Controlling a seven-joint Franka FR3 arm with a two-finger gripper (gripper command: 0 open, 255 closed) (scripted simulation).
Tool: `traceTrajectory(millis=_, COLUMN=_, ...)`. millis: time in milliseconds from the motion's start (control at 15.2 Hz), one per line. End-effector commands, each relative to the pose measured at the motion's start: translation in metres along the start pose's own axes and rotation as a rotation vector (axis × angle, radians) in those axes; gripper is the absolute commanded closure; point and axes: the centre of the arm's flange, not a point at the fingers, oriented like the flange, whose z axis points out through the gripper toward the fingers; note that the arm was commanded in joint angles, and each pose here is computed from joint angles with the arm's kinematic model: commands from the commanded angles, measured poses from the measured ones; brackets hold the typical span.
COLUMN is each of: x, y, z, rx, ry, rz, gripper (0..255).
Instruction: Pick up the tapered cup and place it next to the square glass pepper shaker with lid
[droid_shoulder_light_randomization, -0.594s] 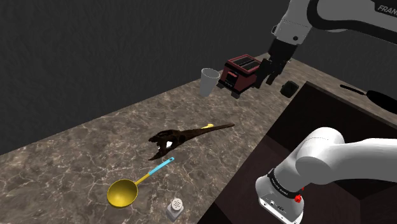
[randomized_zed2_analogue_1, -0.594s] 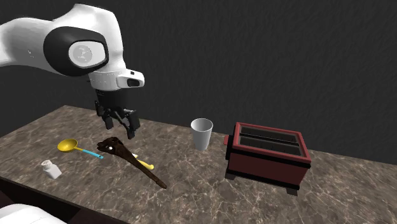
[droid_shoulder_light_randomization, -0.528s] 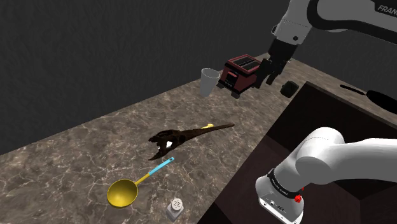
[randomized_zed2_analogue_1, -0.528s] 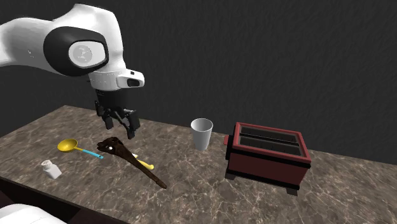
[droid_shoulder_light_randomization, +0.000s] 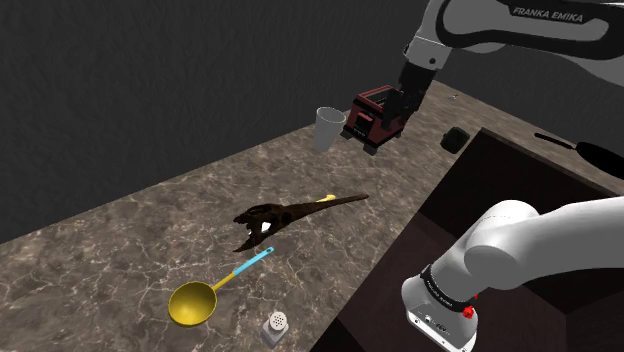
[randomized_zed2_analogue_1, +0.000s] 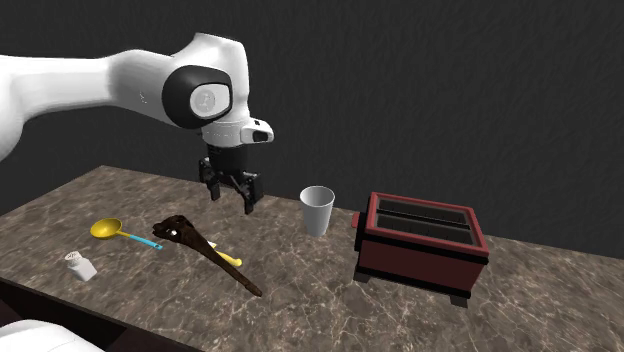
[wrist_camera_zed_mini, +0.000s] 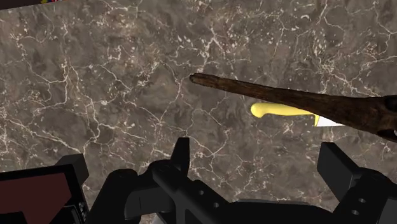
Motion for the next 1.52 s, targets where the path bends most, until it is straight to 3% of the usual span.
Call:
traceTrajectory(millis=0, x=0.023, y=0.015, z=0.007, rx=0.004, ry=-0.001, rz=-0.008, gripper=0)
traceTrajectory(millis=1452, x=0.272, y=0.151, z=0.090, rx=0.055, ry=-0.016, rz=-0.092, gripper=0)
